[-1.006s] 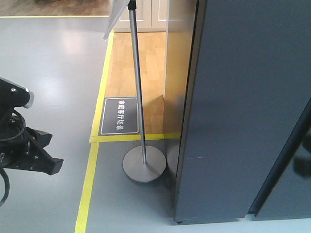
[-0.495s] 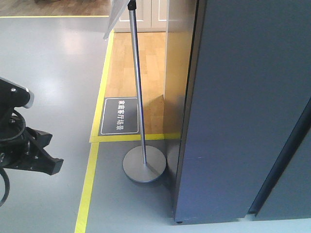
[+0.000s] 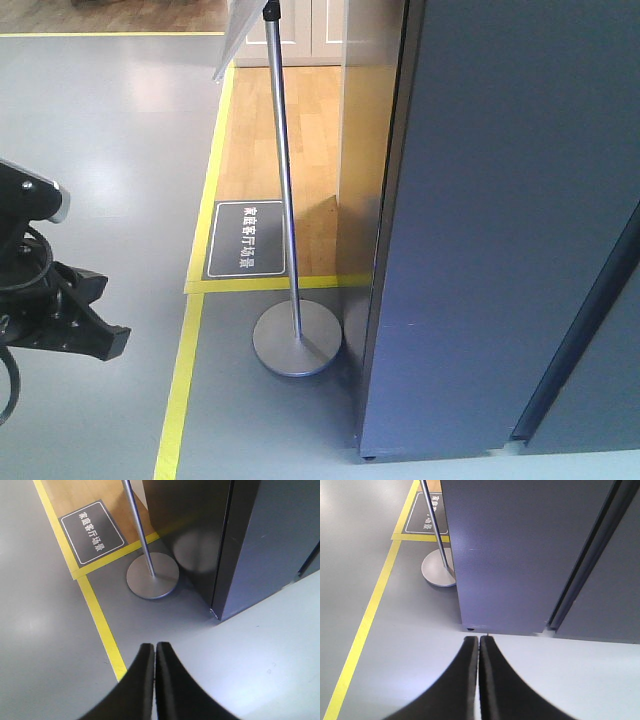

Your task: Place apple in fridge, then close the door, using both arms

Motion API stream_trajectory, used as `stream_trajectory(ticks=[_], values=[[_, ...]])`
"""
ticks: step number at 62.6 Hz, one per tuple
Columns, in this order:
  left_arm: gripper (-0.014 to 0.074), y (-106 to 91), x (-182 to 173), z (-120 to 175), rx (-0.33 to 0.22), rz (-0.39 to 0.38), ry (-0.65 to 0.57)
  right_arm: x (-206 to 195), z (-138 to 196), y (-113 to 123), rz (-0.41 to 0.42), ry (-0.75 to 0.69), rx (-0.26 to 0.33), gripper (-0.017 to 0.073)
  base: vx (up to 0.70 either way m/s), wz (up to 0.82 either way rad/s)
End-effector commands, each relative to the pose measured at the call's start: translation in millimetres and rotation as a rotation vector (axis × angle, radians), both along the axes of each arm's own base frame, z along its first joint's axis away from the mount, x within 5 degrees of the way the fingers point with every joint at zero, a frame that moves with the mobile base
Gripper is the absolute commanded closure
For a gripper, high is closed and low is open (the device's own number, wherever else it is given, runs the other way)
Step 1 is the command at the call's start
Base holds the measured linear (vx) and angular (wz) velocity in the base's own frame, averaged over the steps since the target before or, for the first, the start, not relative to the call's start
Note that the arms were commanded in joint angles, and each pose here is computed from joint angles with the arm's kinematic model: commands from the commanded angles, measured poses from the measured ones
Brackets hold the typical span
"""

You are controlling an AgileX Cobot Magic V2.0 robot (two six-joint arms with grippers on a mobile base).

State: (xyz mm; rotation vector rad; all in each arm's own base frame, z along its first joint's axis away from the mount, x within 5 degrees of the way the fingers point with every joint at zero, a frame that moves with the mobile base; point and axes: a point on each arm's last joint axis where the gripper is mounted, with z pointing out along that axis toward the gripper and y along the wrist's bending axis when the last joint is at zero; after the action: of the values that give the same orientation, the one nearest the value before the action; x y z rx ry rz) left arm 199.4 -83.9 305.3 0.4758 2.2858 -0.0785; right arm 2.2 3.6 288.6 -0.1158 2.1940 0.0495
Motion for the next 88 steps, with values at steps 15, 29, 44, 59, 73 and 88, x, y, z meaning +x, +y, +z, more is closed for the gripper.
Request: stream_trajectory(ticks=[15, 29, 44, 59, 73, 88], values=[[0.0600, 0.2, -1, 17, -0.048, -0.003, -0.092, 3, 11, 0, 0.001, -0.060, 0.007, 0.0563, 0.00, 0.00], [0.0600, 25.6, -21, 29, -0.130, 0.100, -0.161, 3, 11, 0, 0.001, -0.060, 0.007, 0.0563, 0.00, 0.00], [0.0600, 58.1, -72, 1, -0.326, 0.270, -0.235, 3, 11, 0, 0.001, -0.060, 0.007, 0.0563, 0.00, 0.00], [0.0600, 73.3, -121, -37, -0.468, 0.357, -0.406, 3, 11, 0, 0.001, -0.060, 0.007, 0.0563, 0.00, 0.00], [0.0600, 78.0, -143, -74, -0.513, 0.373, -0.548, 3, 11, 0, 0.001, -0.060, 0.007, 0.0563, 0.00, 0.00], [0.0600, 80.8, -144, -104, -0.529, 0.384, -0.669, 3, 11, 0, 0.001, -0.059, 0.007, 0.0563, 0.00, 0.00]])
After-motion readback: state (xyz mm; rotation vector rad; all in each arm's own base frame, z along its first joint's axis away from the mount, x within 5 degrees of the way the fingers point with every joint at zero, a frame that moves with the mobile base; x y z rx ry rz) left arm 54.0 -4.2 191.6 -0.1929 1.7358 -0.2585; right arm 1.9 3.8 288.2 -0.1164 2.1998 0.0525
